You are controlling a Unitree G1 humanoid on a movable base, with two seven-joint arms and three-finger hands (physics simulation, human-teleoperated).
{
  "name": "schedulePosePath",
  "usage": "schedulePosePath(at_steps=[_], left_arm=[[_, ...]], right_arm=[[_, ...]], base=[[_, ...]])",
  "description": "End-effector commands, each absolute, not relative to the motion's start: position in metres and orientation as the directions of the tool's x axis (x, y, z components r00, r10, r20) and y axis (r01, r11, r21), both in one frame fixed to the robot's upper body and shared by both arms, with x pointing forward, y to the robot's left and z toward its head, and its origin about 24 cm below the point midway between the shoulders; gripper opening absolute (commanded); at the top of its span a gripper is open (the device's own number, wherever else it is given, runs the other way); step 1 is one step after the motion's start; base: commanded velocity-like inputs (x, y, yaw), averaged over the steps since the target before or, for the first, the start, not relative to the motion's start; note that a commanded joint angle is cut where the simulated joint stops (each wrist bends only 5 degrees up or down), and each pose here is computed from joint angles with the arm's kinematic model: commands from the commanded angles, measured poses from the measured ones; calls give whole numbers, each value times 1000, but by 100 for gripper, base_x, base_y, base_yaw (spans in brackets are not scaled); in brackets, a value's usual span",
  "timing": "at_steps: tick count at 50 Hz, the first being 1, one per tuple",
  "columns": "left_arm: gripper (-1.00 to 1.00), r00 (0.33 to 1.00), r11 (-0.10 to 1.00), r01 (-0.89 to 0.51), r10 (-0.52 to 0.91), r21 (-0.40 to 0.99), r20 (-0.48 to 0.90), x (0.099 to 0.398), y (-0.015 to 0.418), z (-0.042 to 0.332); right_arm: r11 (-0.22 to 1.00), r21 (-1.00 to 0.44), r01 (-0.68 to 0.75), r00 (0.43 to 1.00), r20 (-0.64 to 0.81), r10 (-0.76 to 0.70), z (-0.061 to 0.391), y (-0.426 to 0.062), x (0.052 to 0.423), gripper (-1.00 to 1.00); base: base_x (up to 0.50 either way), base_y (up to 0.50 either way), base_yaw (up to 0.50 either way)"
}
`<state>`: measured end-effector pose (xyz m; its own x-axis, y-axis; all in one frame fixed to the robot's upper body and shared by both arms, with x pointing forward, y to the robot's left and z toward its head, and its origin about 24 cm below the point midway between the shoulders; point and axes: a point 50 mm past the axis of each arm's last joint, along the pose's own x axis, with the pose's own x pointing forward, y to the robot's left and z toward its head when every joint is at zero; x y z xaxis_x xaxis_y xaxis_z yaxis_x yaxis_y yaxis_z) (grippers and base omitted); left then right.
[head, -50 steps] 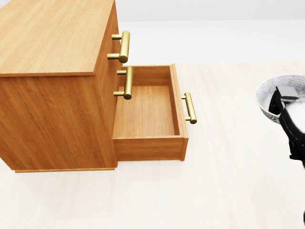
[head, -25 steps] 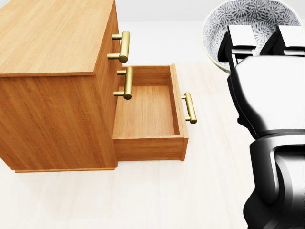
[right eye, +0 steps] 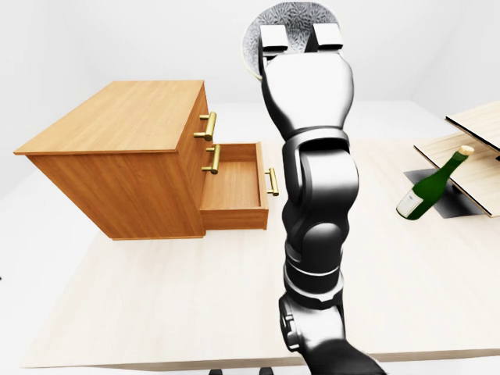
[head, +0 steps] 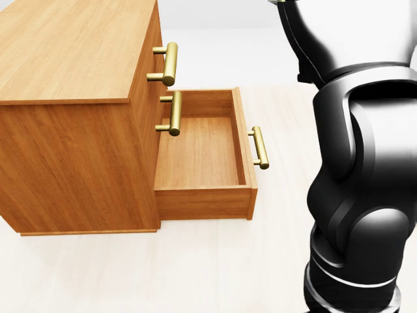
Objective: Put the bowl on top of the cabinet.
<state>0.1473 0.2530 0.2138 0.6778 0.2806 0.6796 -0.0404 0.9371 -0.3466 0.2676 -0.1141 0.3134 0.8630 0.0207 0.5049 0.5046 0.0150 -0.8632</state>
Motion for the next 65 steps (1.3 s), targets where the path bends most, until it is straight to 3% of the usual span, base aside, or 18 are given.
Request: schedulePosePath(at_steps=[1,9,21,46,65], left_arm=[[100,677,939,-39,276,-341,682,146,252,214],[100,674,938,-39,279,-344,684,146,252,215],[100,674,938,-38,279,-345,684,147,253,215],[100,682,939,-37,273,-341,679,149,251,213],[100,686,939,-39,273,-341,675,150,251,212]], right_arm=[[-43,-837,545,834,536,132,366,-80,288,-100],[-33,-894,447,870,426,247,371,-52,312,-100],[21,-918,397,844,374,385,372,-13,310,-100],[50,-959,279,814,263,517,376,23,316,-100],[45,-992,120,795,124,594,345,47,324,-100]], base=[[0,0,0],[0,0,0],[0,0,0],[0,0,0],[0,0,0]])
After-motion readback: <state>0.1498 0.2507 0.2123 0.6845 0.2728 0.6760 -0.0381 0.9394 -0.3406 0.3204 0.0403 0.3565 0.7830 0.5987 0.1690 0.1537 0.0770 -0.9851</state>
